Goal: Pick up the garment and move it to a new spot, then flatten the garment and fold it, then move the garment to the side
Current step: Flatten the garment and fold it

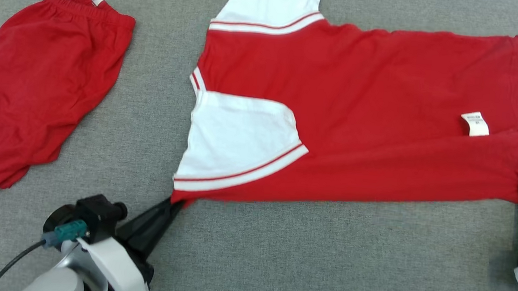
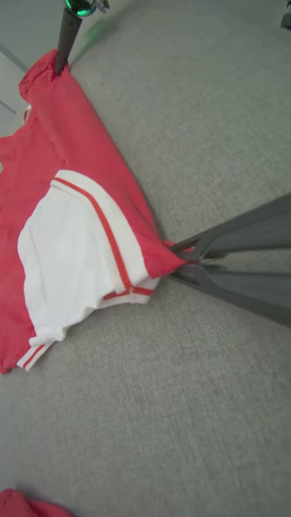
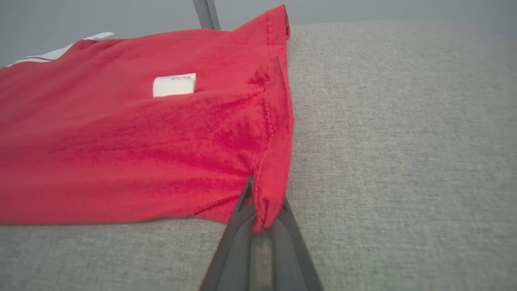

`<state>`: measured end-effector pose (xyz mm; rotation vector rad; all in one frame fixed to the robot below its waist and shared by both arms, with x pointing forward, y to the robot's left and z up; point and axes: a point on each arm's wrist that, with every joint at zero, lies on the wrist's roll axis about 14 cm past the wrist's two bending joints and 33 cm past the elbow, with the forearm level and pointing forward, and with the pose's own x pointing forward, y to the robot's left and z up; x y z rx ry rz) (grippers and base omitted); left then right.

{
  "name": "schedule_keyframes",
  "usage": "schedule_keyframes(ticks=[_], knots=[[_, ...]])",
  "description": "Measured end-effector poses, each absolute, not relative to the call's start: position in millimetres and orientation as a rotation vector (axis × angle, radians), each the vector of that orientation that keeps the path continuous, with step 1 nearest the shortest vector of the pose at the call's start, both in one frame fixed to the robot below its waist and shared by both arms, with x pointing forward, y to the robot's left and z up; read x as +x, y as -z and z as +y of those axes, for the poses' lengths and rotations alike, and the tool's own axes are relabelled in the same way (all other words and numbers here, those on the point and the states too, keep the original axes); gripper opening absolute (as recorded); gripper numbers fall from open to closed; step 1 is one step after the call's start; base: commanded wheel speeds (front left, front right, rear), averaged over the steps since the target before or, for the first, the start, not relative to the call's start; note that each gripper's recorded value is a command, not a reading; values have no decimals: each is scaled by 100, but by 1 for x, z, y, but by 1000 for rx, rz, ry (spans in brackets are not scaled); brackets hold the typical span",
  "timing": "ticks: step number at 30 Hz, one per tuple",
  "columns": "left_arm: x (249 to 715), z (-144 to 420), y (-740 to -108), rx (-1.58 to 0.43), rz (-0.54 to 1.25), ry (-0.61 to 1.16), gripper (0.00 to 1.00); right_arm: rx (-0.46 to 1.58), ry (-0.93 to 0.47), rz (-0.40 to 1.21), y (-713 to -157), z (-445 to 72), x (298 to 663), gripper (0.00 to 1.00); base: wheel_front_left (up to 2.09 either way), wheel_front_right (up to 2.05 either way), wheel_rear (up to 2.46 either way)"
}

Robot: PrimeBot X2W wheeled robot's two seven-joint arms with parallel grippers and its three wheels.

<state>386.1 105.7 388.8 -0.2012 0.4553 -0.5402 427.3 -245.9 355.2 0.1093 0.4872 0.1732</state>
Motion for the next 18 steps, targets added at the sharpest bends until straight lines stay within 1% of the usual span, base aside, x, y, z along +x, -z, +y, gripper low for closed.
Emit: schedule_keyframes(ticks=[6,12,17,18], knots=[[356,100,-396,-188,516,591,0,88,-168,553,-356,-266,401,0,0,0,0],[330,97,-399,-182,578,587,0,130,-162,647,-351,-269,368,0,0,0,0],[319,95,-402,-193,609,580,0,139,-156,664,-354,-269,357,0,0,0,0],[317,95,-402,-194,614,575,0,145,-151,668,-354,-269,355,5,0,0,0]])
